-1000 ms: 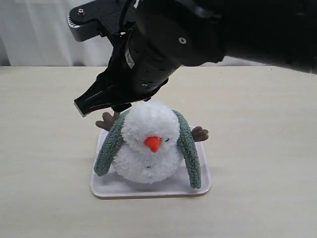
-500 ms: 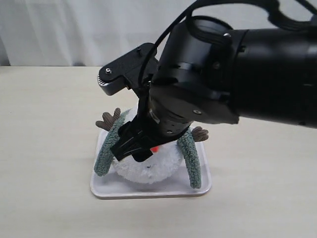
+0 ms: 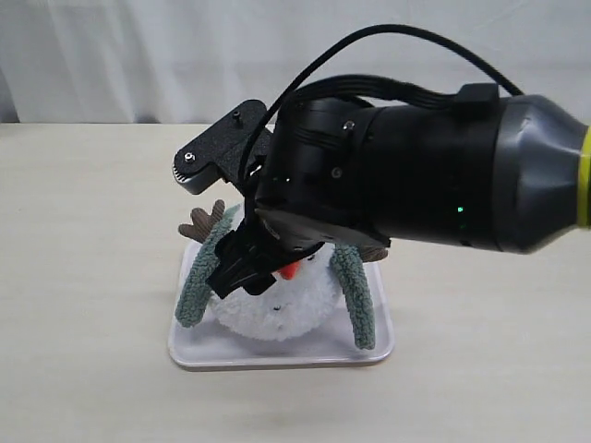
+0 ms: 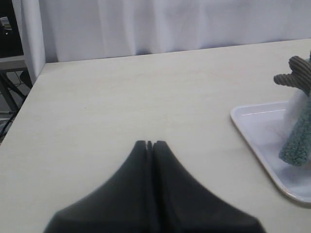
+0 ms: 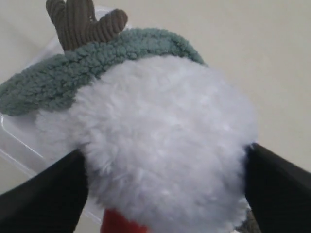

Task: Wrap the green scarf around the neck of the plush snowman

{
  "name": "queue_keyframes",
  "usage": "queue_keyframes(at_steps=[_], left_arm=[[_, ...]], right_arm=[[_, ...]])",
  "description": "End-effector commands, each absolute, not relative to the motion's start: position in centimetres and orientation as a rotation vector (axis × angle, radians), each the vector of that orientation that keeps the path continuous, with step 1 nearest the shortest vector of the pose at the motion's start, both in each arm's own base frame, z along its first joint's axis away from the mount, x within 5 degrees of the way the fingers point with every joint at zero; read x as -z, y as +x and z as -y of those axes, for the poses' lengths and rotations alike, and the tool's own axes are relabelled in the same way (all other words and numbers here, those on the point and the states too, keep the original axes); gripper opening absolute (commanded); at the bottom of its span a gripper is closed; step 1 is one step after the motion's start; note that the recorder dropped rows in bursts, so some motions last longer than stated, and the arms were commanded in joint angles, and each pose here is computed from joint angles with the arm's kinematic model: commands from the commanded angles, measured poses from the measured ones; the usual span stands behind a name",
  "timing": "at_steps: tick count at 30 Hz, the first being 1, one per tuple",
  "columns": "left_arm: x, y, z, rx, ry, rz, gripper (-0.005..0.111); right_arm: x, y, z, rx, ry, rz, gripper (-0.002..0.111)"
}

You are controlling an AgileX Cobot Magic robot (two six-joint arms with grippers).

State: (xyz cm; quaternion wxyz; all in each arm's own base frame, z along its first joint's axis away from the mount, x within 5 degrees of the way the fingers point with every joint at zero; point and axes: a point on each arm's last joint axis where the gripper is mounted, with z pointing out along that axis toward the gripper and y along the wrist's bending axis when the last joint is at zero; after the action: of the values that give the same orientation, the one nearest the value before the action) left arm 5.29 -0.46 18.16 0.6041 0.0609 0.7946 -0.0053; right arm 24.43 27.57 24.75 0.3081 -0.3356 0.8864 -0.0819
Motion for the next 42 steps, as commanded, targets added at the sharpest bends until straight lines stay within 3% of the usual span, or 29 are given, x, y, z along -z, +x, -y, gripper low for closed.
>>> queue_keyframes(at_steps=[1,3,17,31,42], left_arm=[[-18.1,5.3,0.5,0.013,0.136,-1.832,0.000],[-18.1,5.3,0.5,0.013,0.136,-1.832,0.000],[-18.1,5.3,0.5,0.013,0.136,-1.832,0.000],[-18.1,5.3,0.5,0.013,0.136,-1.832,0.000],[-18.1,5.3,0.5,0.013,0.136,-1.832,0.000]], right_arm=[[-24.0,25.2,-27.7,0.259,-0.867,-2.318,0.077],[-23.8,25.4,-27.8,0.279,-0.866,-2.303,0.072],[-23.6,25.5,-28.6,0.260,-1.035,-2.209,0.005],[-24.8,26.7,-28.4,0.320,-0.872,-2.079,0.004],[-22.4,29.0,-26.8,0.366,-0.721,-2.195,0.004]])
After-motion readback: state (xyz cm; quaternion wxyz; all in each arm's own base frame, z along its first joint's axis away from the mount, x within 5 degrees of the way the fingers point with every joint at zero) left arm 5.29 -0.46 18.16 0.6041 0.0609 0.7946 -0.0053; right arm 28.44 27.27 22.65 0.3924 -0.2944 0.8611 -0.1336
